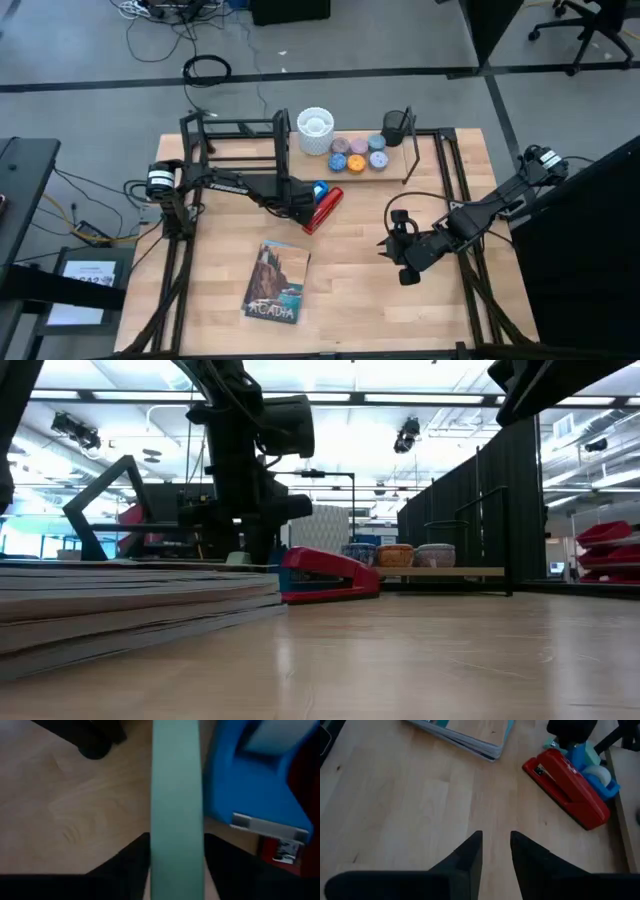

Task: Stock shelves
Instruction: Remove the green stapler from under the left of the shelf

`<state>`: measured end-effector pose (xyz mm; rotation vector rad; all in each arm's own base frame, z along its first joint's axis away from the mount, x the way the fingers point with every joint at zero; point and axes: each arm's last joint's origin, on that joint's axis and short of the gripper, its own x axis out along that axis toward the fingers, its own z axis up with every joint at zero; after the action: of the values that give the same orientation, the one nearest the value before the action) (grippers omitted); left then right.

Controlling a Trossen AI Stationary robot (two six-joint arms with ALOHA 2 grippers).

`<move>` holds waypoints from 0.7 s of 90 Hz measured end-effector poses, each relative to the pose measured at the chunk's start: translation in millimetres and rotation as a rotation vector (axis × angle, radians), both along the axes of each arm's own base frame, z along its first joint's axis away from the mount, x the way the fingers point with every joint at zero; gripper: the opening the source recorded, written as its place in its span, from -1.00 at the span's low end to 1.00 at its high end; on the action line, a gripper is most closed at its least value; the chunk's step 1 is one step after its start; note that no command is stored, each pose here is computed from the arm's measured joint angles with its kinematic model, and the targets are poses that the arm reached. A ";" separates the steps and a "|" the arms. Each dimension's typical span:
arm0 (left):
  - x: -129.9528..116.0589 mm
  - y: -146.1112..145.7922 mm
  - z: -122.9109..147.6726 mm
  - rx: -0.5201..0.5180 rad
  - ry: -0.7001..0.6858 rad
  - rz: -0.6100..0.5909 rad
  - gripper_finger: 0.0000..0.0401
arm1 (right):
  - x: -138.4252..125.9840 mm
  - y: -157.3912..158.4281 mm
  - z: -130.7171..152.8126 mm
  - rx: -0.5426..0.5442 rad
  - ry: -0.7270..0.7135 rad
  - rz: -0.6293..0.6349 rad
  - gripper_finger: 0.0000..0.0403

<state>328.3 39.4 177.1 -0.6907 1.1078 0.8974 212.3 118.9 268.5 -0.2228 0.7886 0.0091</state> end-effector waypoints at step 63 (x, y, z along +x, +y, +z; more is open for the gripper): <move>-31.7 -142.4 101.3 -0.100 0.227 0.056 -0.53 | 4.4 -3.9 1.5 -0.039 -0.015 0.034 -0.63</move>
<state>296.7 -102.9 278.4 -0.7172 1.3473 0.9912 216.7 114.9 270.0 -0.2728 0.7706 0.0237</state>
